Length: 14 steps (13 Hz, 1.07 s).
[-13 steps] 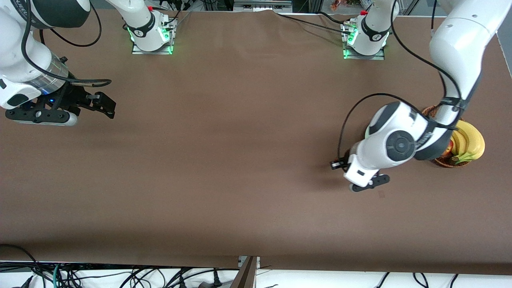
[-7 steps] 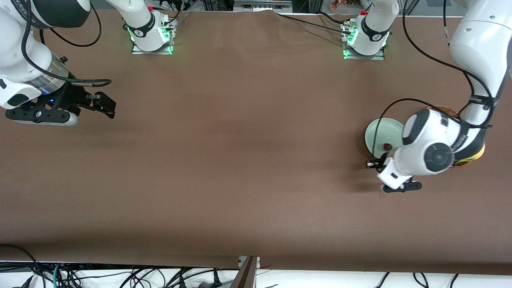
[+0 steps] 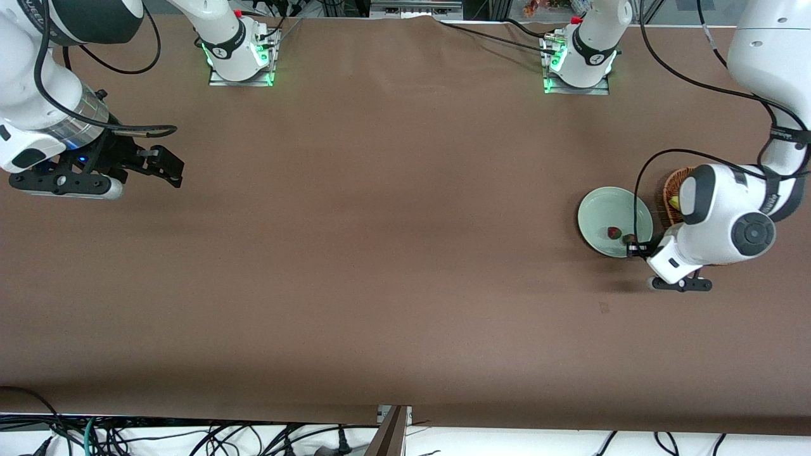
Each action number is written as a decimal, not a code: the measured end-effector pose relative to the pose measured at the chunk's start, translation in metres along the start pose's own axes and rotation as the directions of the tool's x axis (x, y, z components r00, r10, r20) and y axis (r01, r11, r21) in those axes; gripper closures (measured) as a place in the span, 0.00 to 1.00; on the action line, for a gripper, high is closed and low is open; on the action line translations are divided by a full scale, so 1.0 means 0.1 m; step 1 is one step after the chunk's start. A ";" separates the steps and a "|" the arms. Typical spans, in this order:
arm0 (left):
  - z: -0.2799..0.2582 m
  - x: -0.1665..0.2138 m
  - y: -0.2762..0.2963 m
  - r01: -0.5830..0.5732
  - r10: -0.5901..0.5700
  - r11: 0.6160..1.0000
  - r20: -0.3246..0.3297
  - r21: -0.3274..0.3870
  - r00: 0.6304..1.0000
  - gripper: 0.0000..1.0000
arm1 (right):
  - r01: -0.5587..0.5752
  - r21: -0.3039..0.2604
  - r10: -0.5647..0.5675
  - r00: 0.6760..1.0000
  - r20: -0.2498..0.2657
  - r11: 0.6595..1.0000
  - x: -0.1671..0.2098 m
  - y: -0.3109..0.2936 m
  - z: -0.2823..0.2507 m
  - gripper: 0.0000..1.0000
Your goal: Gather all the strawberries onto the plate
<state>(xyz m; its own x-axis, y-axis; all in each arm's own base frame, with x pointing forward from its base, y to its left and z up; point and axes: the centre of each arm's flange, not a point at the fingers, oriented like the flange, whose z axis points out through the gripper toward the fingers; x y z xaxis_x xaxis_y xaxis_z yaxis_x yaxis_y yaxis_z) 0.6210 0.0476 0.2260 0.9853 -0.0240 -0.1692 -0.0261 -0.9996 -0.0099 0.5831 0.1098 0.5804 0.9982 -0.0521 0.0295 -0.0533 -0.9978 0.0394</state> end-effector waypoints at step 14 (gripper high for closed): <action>-0.93 -0.40 0.26 -0.037 0.044 0.998 -0.115 0.058 0.992 0.00 | 0.000 0.000 0.000 1.000 0.000 1.000 0.00 0.00 0.00 0.00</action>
<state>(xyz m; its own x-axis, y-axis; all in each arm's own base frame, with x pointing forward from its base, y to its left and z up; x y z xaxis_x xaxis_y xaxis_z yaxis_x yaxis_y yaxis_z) 0.5966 0.0211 0.3238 0.9961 -0.0694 -0.0549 -0.0727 -0.9955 -0.0611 0.5831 0.1098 0.5804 0.9982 -0.0521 0.0290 -0.0532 -0.9978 0.0395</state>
